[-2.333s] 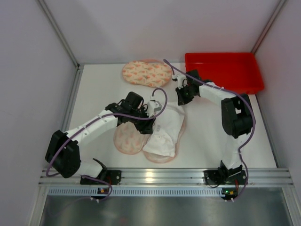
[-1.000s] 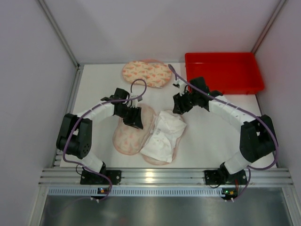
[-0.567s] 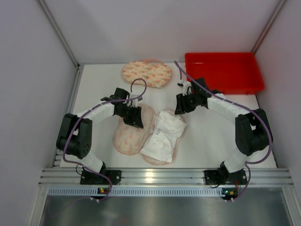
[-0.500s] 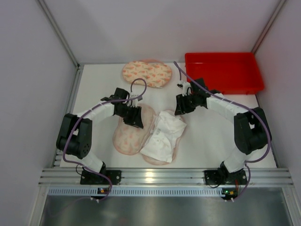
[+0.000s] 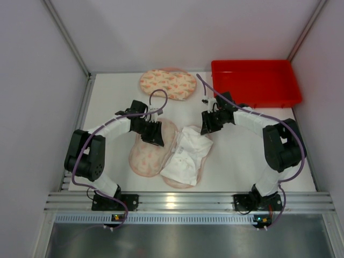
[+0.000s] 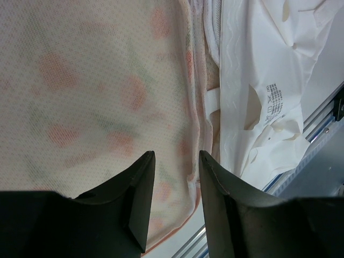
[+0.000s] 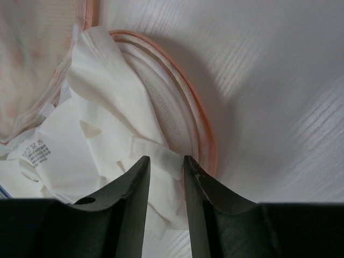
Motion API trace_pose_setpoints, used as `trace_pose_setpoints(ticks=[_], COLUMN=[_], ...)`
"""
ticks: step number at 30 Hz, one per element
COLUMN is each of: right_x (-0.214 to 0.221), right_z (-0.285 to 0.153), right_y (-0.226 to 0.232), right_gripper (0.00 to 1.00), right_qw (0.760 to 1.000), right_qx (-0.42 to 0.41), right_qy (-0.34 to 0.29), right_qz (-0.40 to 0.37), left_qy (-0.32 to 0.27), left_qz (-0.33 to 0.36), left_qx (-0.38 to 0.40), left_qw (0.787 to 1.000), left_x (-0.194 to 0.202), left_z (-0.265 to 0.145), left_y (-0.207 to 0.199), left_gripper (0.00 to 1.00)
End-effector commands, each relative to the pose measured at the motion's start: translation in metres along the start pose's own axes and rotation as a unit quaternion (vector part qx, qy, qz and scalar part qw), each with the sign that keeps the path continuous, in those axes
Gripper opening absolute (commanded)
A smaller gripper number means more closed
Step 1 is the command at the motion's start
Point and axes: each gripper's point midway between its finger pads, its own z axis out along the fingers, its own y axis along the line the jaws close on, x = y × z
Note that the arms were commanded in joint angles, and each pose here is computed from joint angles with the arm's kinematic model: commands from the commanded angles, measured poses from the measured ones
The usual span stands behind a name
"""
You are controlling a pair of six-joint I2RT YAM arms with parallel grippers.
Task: Place the bra in the laundry bag and zip it closed
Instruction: Adjust the bra in the laundry bag.
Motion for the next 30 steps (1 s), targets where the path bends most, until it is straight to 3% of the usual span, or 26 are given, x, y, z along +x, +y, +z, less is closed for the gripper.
trace_pose_setpoints(ticks=[1, 3, 8, 17, 21, 29, 30], right_x=[-0.008, -0.007, -0.013, -0.036, -0.013, 0.039, 0.042], right_z=[0.002, 0.002, -0.007, -0.048, -0.044, -0.012, -0.009], right_y=[0.001, 0.004, 0.013, 0.084, 0.127, 0.154, 0.153], right_gripper=[0.31, 0.26, 0.00, 0.00, 0.00, 0.00, 0.11], right_qw=[1.000, 1.000, 0.999, 0.982, 0.969, 0.957, 0.957], right_qx=[-0.004, -0.010, -0.028, -0.150, -0.200, -0.221, -0.217], right_qy=[-0.011, -0.009, -0.018, -0.075, -0.051, 0.030, 0.040], right_qz=[-0.008, -0.008, -0.026, -0.085, -0.136, -0.187, -0.190], left_qy=[-0.030, -0.029, -0.031, -0.054, -0.074, -0.081, -0.080], left_qz=[0.021, 0.021, 0.020, -0.003, -0.021, -0.023, -0.021], left_qx=[0.011, 0.010, 0.010, 0.001, -0.003, -0.013, -0.016], left_qw=[0.999, 0.999, 0.999, 0.999, 0.997, 0.996, 0.996], left_x=[-0.016, -0.015, -0.016, -0.024, -0.032, -0.032, -0.032], left_z=[-0.007, -0.007, -0.008, -0.021, -0.032, -0.040, -0.041], left_y=[-0.008, -0.007, -0.007, 0.004, 0.016, 0.026, 0.027], left_gripper=[0.44, 0.44, 0.44, 0.44, 0.43, 0.44, 0.45])
